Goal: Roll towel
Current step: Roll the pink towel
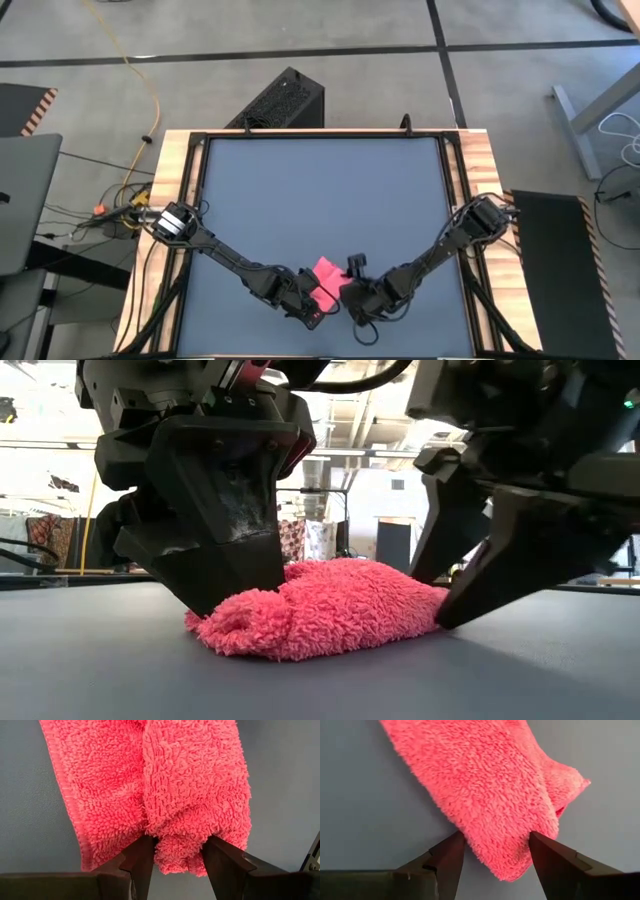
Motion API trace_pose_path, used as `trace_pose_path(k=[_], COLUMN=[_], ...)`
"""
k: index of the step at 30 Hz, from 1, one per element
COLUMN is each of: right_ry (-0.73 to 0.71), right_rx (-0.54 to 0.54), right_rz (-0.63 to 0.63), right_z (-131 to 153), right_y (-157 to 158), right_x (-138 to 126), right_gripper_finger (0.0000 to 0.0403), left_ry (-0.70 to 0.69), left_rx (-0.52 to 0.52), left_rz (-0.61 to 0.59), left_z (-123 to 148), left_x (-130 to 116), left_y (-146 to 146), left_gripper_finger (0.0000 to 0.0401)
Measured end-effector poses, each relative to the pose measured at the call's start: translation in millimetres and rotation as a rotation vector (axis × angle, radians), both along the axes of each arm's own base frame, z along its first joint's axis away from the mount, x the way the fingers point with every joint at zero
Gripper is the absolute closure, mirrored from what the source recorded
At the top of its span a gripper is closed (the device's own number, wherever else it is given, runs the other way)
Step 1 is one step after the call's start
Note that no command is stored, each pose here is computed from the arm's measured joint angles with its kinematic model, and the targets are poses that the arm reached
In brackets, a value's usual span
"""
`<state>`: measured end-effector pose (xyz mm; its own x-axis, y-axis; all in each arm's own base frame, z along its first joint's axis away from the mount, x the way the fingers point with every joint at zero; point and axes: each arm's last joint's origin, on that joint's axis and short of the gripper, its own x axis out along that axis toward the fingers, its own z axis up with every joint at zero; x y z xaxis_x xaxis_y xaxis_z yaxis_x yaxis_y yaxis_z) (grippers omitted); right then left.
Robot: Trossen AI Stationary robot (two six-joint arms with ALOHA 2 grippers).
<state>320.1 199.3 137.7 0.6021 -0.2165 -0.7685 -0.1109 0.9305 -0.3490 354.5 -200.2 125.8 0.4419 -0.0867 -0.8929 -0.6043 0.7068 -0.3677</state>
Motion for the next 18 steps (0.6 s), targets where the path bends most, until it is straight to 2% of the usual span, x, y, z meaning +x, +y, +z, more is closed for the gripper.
trace_pose_path(k=[3, 11, 18], right_ry=[0.007, 0.045, 0.058], right_rx=[0.014, 0.069, 0.069], right_rz=[-0.02, -0.054, -0.047], right_z=[-3.6, -11.5, -12.3], right_y=[-4.5, -14.4, -15.7], right_x=[-0.1, -2.6, -2.6], right_gripper_finger=[0.0178, 0.0277, 0.0323], left_ry=[0.0, -0.01, -0.02], left_rx=[0.0, -0.005, -0.016], left_rz=[0.0, 0.004, 0.002], left_z=[0.0, 0.4, 1.0], left_x=[0.0, -0.4, -0.7], left_y=[-0.1, -2.4, -5.2], left_gripper_finger=[0.0244, 0.0244, 0.0244])
